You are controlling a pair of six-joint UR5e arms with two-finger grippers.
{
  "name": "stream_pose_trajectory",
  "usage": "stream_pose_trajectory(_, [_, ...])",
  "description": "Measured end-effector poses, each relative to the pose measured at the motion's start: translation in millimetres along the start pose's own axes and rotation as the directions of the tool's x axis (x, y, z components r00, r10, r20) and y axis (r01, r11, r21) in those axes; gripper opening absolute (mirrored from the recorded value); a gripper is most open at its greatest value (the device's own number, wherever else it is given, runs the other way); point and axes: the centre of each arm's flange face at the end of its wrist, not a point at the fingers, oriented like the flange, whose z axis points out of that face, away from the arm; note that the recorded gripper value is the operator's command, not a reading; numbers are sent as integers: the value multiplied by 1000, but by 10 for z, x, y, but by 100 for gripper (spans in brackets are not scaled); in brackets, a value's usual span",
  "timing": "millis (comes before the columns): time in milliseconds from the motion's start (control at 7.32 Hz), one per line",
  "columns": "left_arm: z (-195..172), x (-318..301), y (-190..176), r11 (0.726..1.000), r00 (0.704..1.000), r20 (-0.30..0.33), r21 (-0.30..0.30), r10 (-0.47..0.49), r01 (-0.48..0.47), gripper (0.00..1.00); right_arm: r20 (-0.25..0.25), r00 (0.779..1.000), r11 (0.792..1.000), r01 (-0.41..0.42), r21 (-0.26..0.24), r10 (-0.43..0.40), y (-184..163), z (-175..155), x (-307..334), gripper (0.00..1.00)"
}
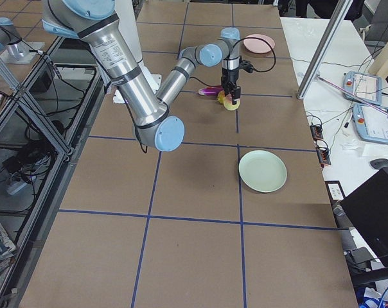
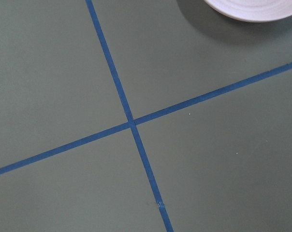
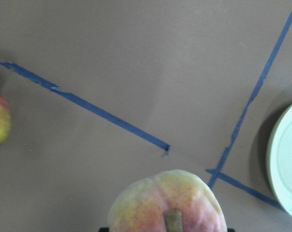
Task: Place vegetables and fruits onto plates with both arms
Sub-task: 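Carry the peach with the right gripper onto the green plate, then release the peach while the left gripper reaches to the purple eggplant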
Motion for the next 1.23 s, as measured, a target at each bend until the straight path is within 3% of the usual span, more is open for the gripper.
stream_pose_trajectory(410, [103,40,-11,1000,1000,-6,-14,13,-13,100,88,989,992,117,42,-120,14,625,1557,25])
stream_pose_trajectory(546, [110,44,-15,1000,1000,-7,-15,14,-14,100,92,983,986,155,64,-160,67,927,1973,30])
stream_pose_trajectory(683, [111,45,-17,1000,1000,-7,-15,15,-15,100,85,978,980,187,69,-193,180,1190,2320,42])
stream_pose_trajectory(956, [110,49,-20,1000,1000,-7,-14,16,-16,100,81,976,979,202,39,-205,427,1531,2662,90])
stream_pose_trajectory(1093, [109,50,-21,1000,1000,-7,-13,16,-16,100,82,977,981,195,17,-196,521,1660,2736,100])
stream_pose_trajectory(1230, [108,51,-22,1000,1000,-7,-13,17,-17,100,84,979,983,186,-1,-185,585,1755,2785,100])
